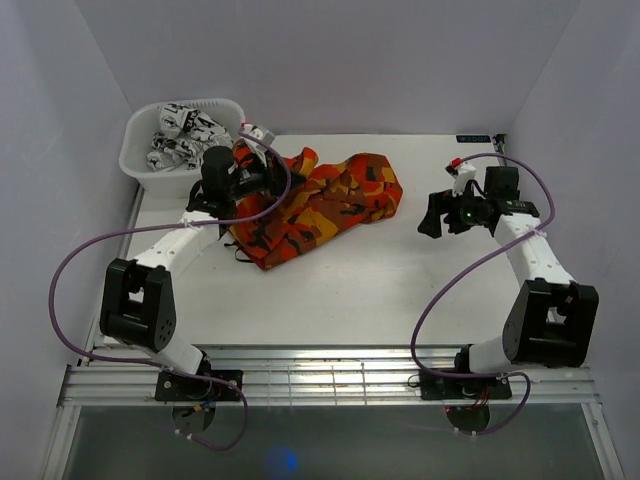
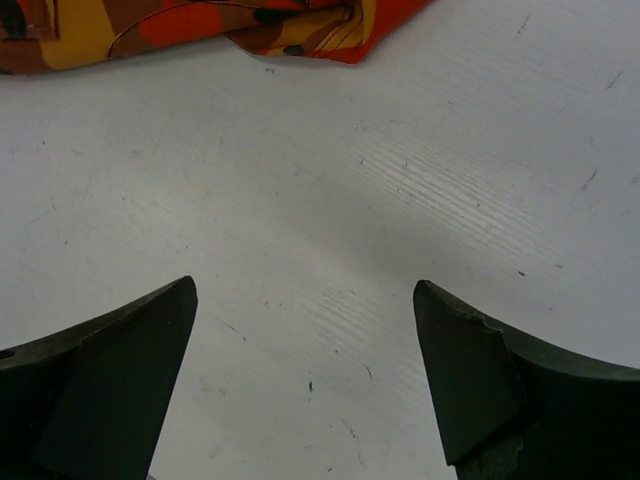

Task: Fold and stack the trousers
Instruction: Move the trousers to the center of the board

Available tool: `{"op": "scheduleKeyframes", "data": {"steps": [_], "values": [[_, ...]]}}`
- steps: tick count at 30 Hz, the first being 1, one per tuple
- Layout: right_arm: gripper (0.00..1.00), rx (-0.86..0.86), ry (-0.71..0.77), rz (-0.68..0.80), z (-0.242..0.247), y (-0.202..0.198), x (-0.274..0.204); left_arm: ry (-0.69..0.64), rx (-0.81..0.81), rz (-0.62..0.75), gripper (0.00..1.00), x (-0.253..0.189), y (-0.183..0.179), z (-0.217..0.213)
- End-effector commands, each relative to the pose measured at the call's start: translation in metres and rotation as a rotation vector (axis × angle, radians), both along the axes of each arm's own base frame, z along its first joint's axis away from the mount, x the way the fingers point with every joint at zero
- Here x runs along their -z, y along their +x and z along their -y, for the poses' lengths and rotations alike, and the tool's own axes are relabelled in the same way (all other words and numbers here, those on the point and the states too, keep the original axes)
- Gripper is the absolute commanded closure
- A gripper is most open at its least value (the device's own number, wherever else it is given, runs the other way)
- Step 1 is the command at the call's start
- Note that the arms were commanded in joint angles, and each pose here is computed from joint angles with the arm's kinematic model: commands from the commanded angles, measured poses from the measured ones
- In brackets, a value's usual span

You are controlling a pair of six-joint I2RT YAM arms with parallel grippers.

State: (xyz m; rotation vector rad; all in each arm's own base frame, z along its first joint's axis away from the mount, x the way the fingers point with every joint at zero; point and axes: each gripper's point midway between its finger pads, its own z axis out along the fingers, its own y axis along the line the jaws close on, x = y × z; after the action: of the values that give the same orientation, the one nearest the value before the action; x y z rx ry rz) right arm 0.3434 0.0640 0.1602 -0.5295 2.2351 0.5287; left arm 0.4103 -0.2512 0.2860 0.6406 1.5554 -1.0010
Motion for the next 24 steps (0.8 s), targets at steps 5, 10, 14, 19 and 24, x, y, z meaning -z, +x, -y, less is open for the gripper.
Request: {"op": "scheduleKeyframes", "data": {"steps": [5,10,14,19,24], "values": [[0.05,-0.004,0.094,-0.033,-0.031,0.053,0.017,0.101,0.130,-0.226,1.00,0.047,-0.064,0.007],[0.05,0.008,0.071,-0.050,-0.051,0.086,0.034,0.193,0.147,-0.368,0.73,0.075,-0.075,-0.007],[0.06,0.053,0.048,-0.058,-0.058,0.113,0.044,0.256,0.194,-0.431,0.60,0.090,-0.101,-0.015],[0.10,0.077,-0.001,-0.080,-0.072,0.139,0.068,0.279,0.193,-0.384,0.35,0.080,-0.113,-0.038],[0.10,0.138,-0.037,-0.128,-0.076,0.165,0.098,0.156,-0.112,-0.412,0.28,0.041,-0.051,-0.111]]}}
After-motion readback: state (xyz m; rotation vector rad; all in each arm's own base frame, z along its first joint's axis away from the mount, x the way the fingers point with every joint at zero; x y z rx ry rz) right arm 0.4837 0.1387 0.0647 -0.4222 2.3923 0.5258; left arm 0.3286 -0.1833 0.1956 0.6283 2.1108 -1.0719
